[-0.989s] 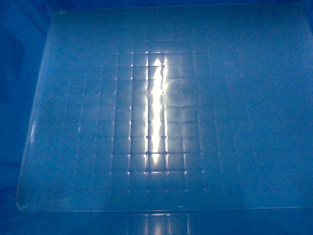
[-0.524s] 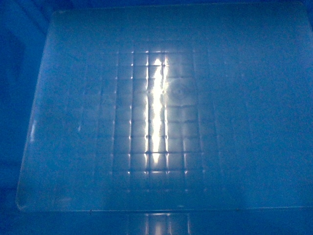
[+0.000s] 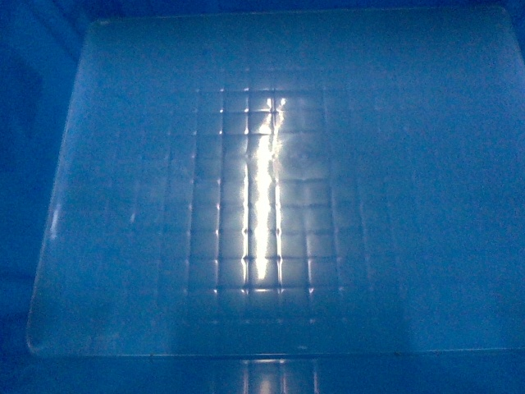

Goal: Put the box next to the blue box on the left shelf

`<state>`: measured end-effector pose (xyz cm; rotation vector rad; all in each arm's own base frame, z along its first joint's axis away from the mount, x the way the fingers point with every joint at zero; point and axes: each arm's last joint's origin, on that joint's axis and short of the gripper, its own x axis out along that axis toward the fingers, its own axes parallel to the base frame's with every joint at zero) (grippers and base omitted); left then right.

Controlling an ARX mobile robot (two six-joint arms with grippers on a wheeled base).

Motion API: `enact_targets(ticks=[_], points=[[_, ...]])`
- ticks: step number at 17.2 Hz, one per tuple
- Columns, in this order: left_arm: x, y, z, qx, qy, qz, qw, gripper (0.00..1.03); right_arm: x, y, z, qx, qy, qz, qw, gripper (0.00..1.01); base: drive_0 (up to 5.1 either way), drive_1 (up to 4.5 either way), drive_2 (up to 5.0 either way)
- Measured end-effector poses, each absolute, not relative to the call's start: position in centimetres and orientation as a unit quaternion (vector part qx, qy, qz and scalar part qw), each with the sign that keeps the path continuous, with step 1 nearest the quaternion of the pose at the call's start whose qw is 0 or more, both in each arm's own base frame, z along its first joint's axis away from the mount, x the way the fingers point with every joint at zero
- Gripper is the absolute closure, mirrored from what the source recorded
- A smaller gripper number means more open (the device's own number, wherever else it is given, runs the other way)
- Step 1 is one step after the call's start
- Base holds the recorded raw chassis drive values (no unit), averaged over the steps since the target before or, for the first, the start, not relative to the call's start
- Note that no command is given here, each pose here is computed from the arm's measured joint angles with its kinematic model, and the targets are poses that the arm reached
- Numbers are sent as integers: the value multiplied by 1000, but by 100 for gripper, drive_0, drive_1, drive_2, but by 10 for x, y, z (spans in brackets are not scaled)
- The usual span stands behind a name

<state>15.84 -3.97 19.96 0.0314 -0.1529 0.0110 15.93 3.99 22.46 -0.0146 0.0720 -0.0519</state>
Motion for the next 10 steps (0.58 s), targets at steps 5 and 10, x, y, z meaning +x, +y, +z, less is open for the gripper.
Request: enact_targets(ticks=[5,10], points=[[158,-40,200,16,-77,5,997,72,159,40,225,-7,36,-26,999,81,12,442,-419],[158,-40,200,16,-77,5,997,72,159,40,225,-7,36,-26,999,81,4,434,-426]])
